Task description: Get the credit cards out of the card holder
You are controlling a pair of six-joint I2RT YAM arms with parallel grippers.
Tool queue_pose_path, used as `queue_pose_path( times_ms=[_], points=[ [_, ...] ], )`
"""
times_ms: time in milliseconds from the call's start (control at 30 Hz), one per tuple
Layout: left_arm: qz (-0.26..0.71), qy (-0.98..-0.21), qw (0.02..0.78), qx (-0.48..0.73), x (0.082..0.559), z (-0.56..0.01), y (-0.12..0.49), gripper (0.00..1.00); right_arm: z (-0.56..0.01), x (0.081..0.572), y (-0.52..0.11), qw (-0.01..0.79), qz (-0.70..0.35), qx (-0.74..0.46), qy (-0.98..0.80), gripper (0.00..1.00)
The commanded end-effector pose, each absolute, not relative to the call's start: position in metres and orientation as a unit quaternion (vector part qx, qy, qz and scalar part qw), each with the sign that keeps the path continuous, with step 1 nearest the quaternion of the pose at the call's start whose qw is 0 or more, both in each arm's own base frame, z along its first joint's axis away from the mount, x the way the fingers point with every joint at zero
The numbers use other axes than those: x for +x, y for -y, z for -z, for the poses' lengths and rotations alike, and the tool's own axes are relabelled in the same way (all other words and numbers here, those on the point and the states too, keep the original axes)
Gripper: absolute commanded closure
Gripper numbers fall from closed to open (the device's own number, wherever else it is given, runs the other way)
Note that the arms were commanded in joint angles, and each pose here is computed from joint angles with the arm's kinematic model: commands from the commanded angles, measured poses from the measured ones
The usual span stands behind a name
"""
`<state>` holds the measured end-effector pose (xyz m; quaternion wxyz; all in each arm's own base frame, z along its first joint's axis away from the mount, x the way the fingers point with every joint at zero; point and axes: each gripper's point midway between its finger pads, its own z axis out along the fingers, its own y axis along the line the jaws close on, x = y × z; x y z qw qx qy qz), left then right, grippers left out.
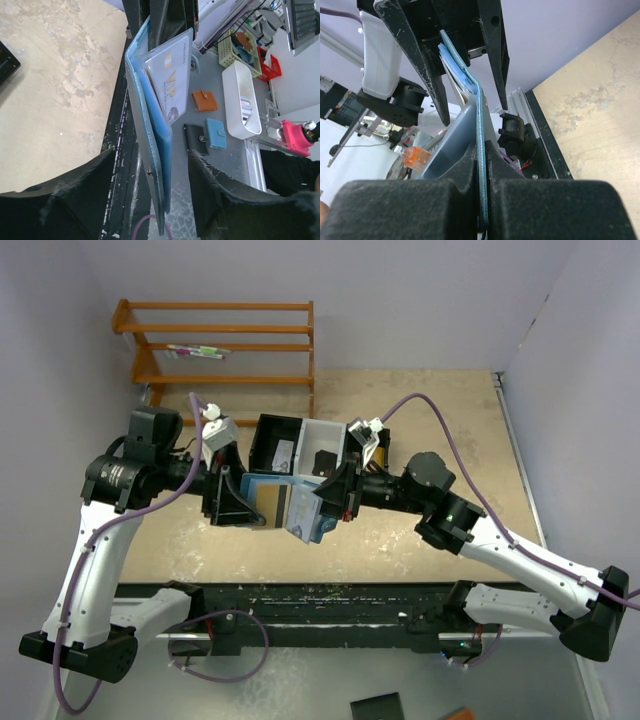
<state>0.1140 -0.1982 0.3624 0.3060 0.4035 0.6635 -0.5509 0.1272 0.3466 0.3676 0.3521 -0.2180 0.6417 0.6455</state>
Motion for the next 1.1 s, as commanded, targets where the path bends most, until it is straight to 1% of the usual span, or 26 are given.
queue_pose_path(
  times_ms=[0, 67, 200, 267, 433, 467, 500, 567, 600, 667, 733, 833, 867, 1067],
  points=[
    [0.558, -0.648, 0.316, 0.412, 0.112, -0.373, 0.199, 0.43, -0.392, 0.116, -0.341, 0.368, -0.67, -0.231, -0.602, 1.0],
    [0.54, -0.663, 0.327, 0.403, 0.123, -0.368, 0.199, 0.53, -0.392, 0.117, -0.341, 0.368, -0.67, -0.232, -0.602, 1.0],
    [0.504, -0.693, 0.347, 0.382, 0.142, -0.36, 0.197, 0.76, -0.389, 0.115, -0.342, 0.363, -0.672, -0.235, -0.601, 1.0],
    [0.487, -0.703, 0.356, 0.376, 0.148, -0.358, 0.195, 0.84, -0.39, 0.113, -0.342, 0.361, -0.676, -0.234, -0.598, 1.0],
    [0.486, -0.697, 0.36, 0.385, 0.143, -0.364, 0.194, 0.9, -0.39, 0.117, -0.338, 0.37, -0.661, -0.233, -0.61, 1.0],
    [0.488, -0.695, 0.359, 0.388, 0.141, -0.365, 0.194, 0.92, -0.389, 0.12, -0.336, 0.372, -0.655, -0.233, -0.616, 0.94],
    [0.49, -0.694, 0.356, 0.389, 0.138, -0.367, 0.194, 0.93, -0.386, 0.124, -0.334, 0.374, -0.647, -0.231, -0.623, 0.85],
    [0.499, -0.692, 0.348, 0.39, 0.134, -0.369, 0.194, 0.95, -0.382, 0.134, -0.327, 0.378, -0.635, -0.222, -0.636, 0.62],
    [0.503, -0.692, 0.343, 0.388, 0.133, -0.37, 0.195, 0.96, -0.38, 0.139, -0.322, 0.38, -0.63, -0.218, -0.641, 0.53],
    [0.511, -0.693, 0.335, 0.383, 0.131, -0.371, 0.195, 0.98, -0.375, 0.151, -0.312, 0.381, -0.618, -0.205, -0.657, 0.41],
    [0.517, -0.695, 0.327, 0.379, 0.131, -0.37, 0.196, 0.99, -0.376, 0.159, -0.298, 0.393, -0.605, -0.196, -0.664, 0.35],
    [0.507, -0.703, 0.326, 0.378, 0.135, -0.365, 0.195, 1.0, -0.373, 0.168, -0.281, 0.417, -0.574, -0.188, -0.679, 0.28],
    [0.504, -0.705, 0.325, 0.378, 0.137, -0.363, 0.195, 1.0, -0.386, 0.166, -0.278, 0.429, -0.575, -0.193, -0.669, 0.27],
    [0.515, -0.701, 0.32, 0.377, 0.136, -0.367, 0.197, 1.0, -0.388, 0.159, -0.283, 0.423, -0.59, -0.22, -0.652, 0.19]
  ],
)
